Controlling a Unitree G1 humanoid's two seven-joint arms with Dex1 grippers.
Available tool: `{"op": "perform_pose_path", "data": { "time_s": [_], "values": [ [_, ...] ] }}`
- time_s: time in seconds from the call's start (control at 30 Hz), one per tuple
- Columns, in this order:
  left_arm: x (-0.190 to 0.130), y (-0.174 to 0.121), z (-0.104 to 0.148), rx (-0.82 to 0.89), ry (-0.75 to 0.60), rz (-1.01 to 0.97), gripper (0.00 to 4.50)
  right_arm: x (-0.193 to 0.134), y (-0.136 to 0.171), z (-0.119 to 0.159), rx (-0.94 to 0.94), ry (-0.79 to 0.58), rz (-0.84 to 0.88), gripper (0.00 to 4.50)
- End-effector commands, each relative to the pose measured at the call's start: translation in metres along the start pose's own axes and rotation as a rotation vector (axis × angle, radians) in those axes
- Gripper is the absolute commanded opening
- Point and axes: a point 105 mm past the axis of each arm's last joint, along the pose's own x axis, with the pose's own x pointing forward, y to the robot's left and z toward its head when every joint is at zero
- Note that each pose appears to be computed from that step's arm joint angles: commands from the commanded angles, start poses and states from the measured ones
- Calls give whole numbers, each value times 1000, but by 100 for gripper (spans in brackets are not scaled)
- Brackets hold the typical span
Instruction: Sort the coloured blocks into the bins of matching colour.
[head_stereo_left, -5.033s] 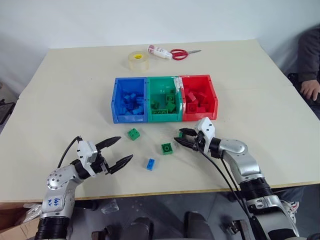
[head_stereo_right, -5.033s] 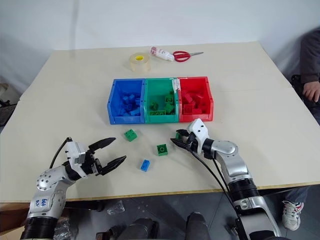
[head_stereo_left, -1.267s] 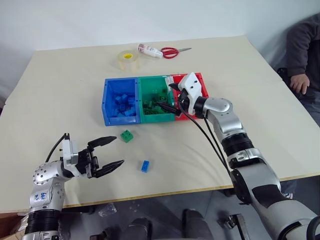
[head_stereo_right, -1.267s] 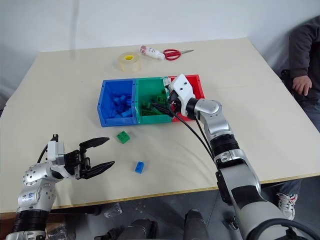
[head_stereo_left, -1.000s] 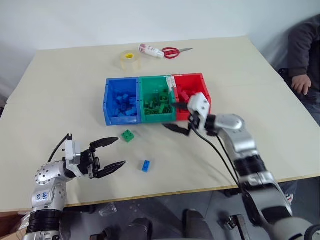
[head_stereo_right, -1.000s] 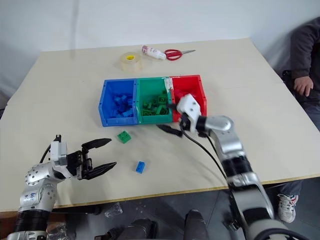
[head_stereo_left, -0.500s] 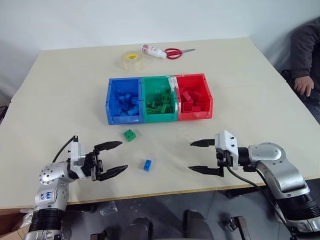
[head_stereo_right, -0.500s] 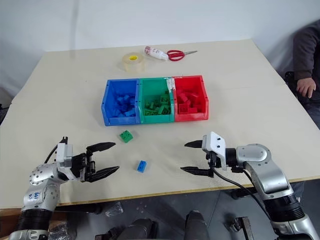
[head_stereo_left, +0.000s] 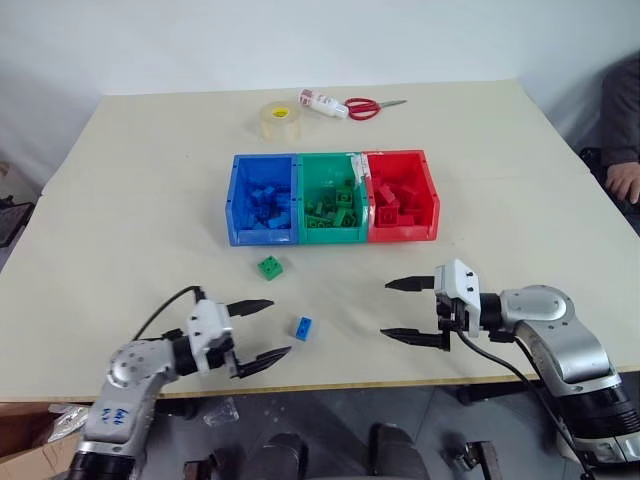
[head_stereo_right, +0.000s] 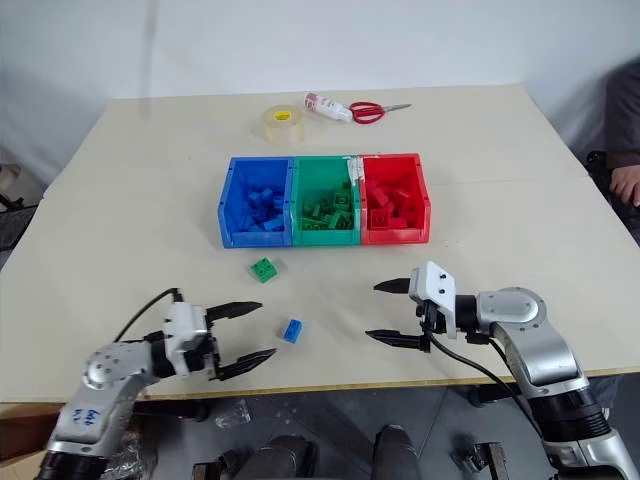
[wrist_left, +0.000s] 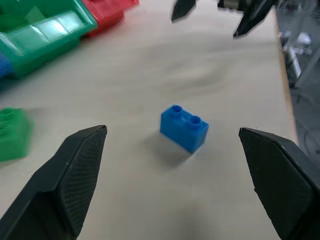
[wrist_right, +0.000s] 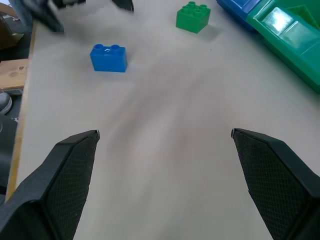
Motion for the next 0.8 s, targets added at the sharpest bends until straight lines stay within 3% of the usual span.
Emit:
{"op": "perform_pose_path", "data": {
  "time_s": [0.03,0.1,0.2,0.43,0.57,0.8],
  "values": [
    [10,0,-6,35,37,15,450,-4,-4,9,-44,-18,-18,443],
    [15,-1,-12,40,61,10,450,-5,-4,9,-48,-17,-23,443],
    [21,2,-17,29,72,16,388,-7,-5,9,-53,-14,-44,450],
    [26,9,-11,67,40,12,165,-16,-5,8,-46,-9,-85,450],
    [34,30,14,33,-81,103,47,-20,-6,8,-43,-6,-115,450],
    [39,76,65,24,-229,262,46,-23,-7,9,-43,-7,-142,450]
  ]
}}
